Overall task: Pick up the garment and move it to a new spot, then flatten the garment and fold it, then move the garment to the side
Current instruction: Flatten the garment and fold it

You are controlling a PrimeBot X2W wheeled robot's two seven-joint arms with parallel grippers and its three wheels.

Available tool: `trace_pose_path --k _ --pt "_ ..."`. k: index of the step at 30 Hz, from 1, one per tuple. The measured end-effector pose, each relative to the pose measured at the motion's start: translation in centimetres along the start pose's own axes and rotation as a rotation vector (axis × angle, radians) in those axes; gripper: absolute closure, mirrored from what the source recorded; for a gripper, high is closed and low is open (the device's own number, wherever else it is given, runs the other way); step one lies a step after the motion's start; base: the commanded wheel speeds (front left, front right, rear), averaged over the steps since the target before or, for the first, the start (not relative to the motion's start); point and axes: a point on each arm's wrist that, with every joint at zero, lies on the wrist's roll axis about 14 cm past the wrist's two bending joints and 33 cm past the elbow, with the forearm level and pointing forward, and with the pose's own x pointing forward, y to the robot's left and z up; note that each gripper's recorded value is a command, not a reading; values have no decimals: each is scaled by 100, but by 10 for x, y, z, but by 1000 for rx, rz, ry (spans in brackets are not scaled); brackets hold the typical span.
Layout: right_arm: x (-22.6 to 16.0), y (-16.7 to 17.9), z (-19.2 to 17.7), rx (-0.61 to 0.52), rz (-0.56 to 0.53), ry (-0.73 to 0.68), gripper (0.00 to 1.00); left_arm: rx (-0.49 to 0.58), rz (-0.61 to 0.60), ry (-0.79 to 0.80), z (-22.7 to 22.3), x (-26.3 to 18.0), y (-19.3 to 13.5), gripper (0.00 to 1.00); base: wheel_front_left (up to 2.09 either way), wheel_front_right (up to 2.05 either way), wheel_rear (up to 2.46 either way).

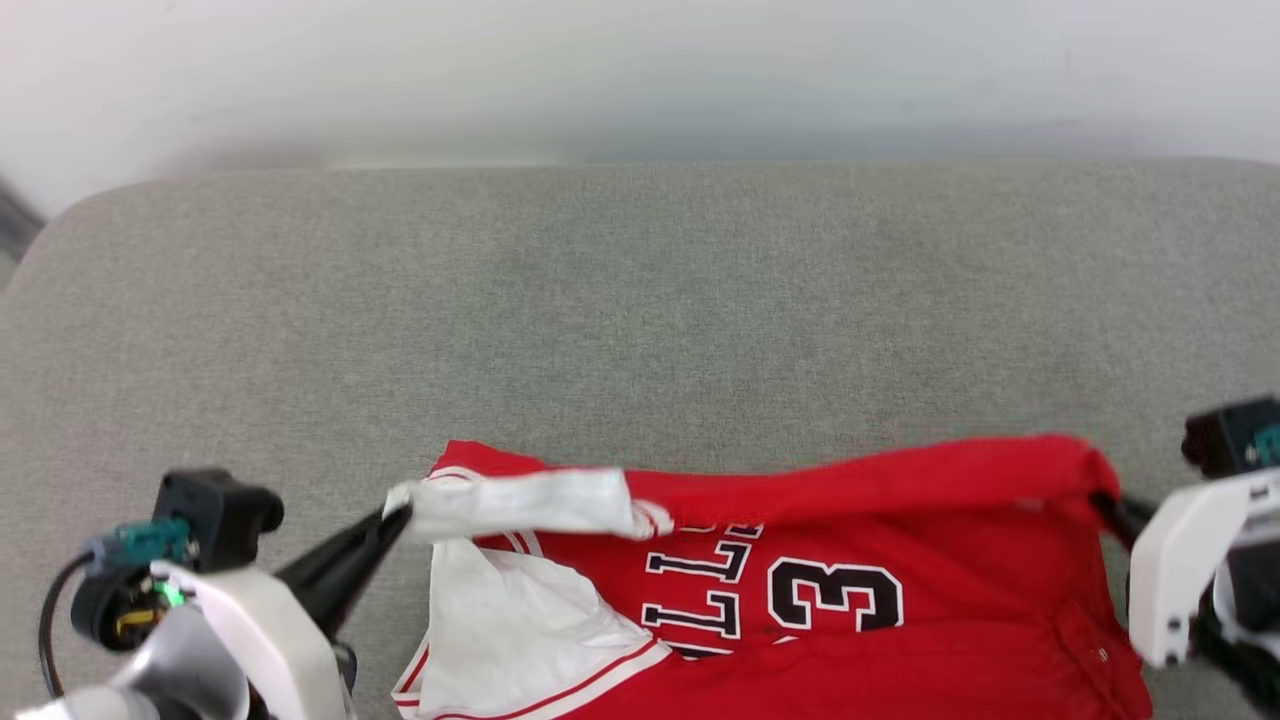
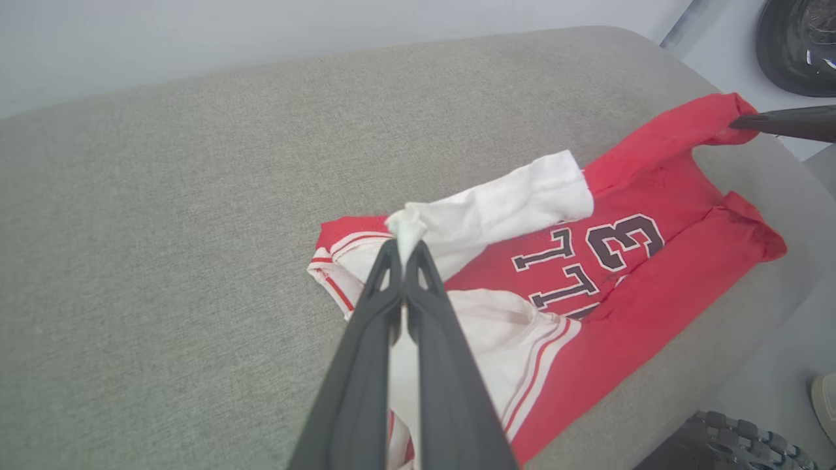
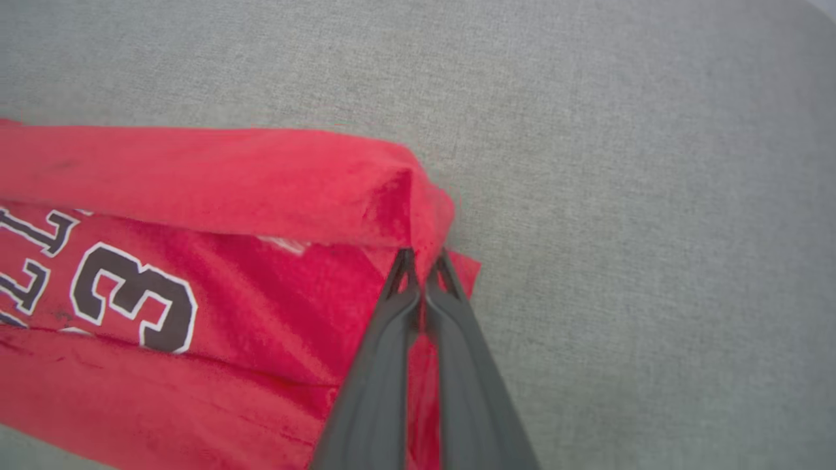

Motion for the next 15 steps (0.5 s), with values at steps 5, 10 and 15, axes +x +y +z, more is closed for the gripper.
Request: trace_pose_path --k 5,10,15 --pt "-15 8 -29 31 12 53 100 -62 23 60 -29 -15 -4 100 0 0 0" --pt "-24 15 -59 24 35 149 100 -108 8 172 -66 -26 -12 100 0 0 0" --pt "-27 13 -81 -14 42 241 100 -107 19 266 -95 -28 -8 100 0 0 0"
